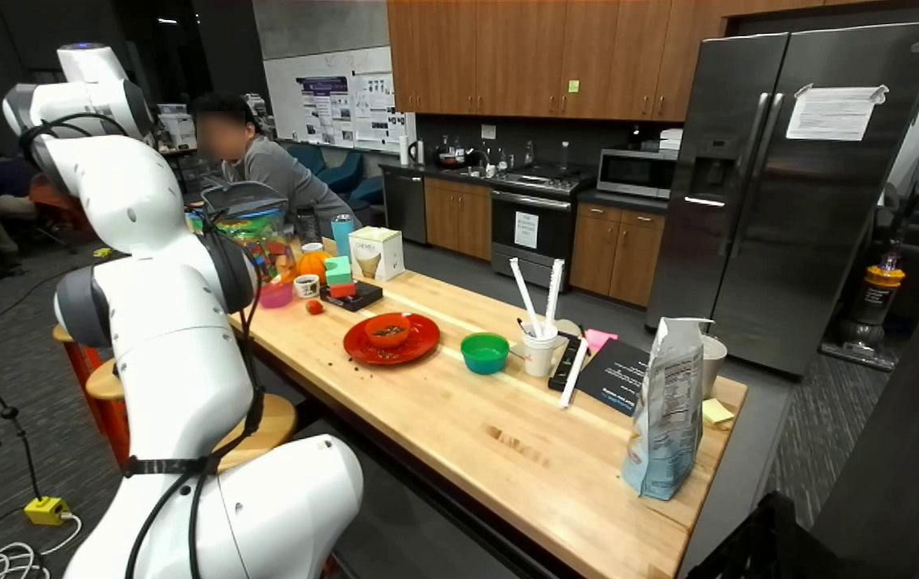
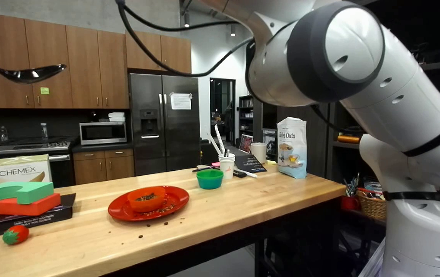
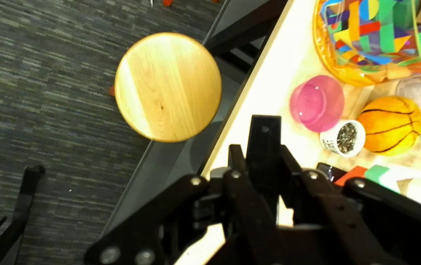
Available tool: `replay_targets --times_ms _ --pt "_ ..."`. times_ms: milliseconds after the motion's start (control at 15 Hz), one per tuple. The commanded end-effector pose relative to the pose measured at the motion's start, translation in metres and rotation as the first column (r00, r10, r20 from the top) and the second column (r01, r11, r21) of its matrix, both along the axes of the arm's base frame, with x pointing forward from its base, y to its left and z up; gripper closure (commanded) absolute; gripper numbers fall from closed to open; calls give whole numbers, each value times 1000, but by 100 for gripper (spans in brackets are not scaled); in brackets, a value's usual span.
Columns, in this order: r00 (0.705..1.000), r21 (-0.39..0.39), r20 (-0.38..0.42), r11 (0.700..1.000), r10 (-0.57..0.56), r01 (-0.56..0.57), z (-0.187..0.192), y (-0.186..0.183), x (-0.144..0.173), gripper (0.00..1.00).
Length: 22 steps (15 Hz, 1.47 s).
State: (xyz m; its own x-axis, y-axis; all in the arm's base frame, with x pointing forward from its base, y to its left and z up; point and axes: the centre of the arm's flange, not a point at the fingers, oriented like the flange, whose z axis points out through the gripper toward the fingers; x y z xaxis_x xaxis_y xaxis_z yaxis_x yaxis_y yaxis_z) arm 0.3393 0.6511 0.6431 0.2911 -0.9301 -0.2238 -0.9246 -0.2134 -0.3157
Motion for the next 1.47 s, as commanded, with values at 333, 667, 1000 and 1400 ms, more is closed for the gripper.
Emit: replay_targets --times_ms 333,667,1000,1400 --pt "991 171 -34 976 -128 132 -16 -45 -14 94" --pt "949 98 -108 947 -297 307 -36 -48 -20 94" --pt "962 59 -107 965 -250 257 -14 -12 40 76" --pt "957 44 -105 960 -270 276 -20 -15 41 94"
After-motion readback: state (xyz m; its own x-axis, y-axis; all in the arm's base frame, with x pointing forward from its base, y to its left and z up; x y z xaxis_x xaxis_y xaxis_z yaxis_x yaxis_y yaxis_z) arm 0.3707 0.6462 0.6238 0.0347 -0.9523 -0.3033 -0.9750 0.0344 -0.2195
